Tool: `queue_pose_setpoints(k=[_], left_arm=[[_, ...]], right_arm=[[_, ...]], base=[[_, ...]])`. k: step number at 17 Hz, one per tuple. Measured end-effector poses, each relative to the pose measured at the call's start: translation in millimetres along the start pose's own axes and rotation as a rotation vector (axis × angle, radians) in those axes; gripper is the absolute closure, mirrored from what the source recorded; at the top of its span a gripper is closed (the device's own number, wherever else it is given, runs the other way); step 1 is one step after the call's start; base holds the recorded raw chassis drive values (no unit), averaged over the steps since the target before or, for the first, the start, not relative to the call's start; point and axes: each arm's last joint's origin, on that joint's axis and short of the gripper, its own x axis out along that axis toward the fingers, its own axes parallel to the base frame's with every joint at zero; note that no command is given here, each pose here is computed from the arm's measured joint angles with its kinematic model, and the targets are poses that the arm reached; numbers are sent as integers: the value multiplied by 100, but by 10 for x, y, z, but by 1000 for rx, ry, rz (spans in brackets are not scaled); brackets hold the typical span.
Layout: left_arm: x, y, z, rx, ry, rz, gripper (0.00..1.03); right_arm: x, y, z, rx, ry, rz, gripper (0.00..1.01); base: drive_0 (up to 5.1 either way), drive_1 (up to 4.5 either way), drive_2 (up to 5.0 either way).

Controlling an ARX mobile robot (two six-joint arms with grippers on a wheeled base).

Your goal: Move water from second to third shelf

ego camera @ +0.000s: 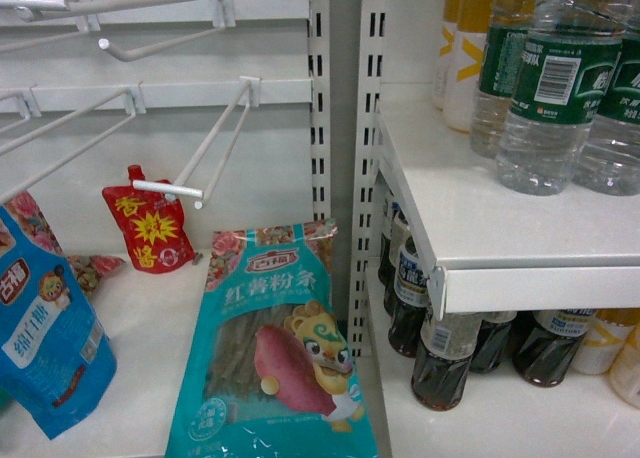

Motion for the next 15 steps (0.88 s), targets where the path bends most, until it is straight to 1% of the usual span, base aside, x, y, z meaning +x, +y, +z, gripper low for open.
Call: queue_pose_setpoints(k=[15], left_arm=[[0,0,0,0,0,-1,5]], right_arm=[[0,0,0,1,0,0,3]], base=[[0,0,0]])
